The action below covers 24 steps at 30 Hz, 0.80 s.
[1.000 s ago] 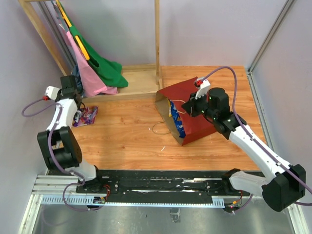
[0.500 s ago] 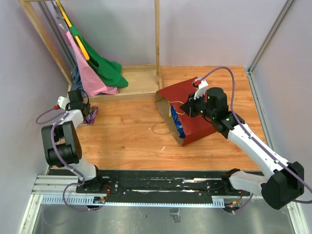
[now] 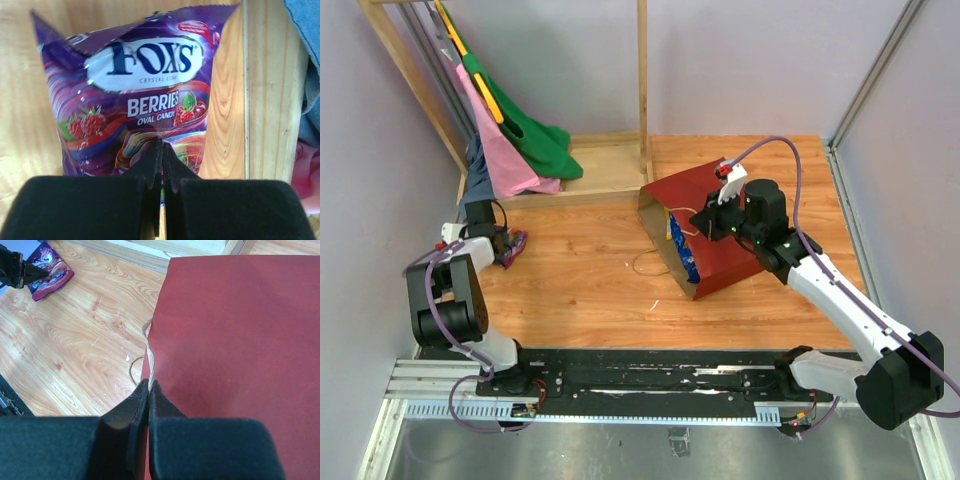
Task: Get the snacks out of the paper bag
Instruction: Place the snack at the center of the board.
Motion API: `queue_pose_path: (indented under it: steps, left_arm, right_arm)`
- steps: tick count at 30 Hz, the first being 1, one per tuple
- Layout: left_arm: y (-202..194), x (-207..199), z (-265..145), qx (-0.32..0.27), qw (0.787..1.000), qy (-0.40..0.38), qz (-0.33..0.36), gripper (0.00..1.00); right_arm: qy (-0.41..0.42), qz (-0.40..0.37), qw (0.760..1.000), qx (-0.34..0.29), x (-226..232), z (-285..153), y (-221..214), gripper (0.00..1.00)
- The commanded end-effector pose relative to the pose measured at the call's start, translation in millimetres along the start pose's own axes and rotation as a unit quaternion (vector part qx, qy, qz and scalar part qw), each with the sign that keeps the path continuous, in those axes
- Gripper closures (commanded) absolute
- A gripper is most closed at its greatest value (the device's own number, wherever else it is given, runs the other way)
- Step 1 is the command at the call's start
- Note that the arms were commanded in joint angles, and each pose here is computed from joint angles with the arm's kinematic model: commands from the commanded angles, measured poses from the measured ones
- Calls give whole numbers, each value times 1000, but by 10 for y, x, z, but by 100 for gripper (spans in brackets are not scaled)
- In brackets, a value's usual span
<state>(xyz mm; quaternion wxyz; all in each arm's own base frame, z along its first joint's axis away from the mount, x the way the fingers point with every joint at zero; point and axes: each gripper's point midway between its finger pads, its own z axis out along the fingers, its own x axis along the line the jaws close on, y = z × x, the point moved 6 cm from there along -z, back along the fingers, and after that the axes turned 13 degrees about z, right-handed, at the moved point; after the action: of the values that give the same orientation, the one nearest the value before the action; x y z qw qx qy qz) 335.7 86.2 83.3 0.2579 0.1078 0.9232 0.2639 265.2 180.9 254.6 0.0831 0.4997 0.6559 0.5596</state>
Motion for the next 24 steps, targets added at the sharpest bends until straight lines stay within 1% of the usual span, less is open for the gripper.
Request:
queue_pose_path:
  steps: [1, 4, 8, 11, 15, 17, 19, 21, 24]
  left_arm:
    - [-73, 308, -84, 4, 998, 68, -6, 99]
    - [45, 133, -186, -11, 1000, 15, 12, 99]
    - [384, -223, -500, -50, 997, -57, 34, 99]
    - [600, -326, -768, -82, 994, -69, 25, 98]
    - [616, -242, -910, -93, 993, -70, 11, 95]
    - [519, -140, -834, -86, 995, -59, 4, 95]
    - [370, -10, -668, -66, 997, -34, 2, 97]
    - [194, 105, -483, -33, 999, -5, 1, 99]
    - [-75, 220, -269, 38, 999, 29, -2, 99]
  right_arm:
    - [-4, -5, 1000, -12, -46, -31, 46, 99]
    - [-4, -5, 1000, -14, -39, -48, 50, 99]
    - [-1, -5, 1000, -13, -24, -56, 57, 99]
    - [1, -5, 1000, -16, -16, -66, 67, 99]
    - [2, -4, 1000, -16, -9, -76, 65, 99]
    - [4, -4, 1000, -17, -4, -79, 65, 99]
    - [5, -3, 1000, -15, -2, -78, 57, 99]
    - [6, -3, 1000, -16, 1, -84, 57, 99]
    - [6, -5, 1000, -18, 7, -98, 71, 99]
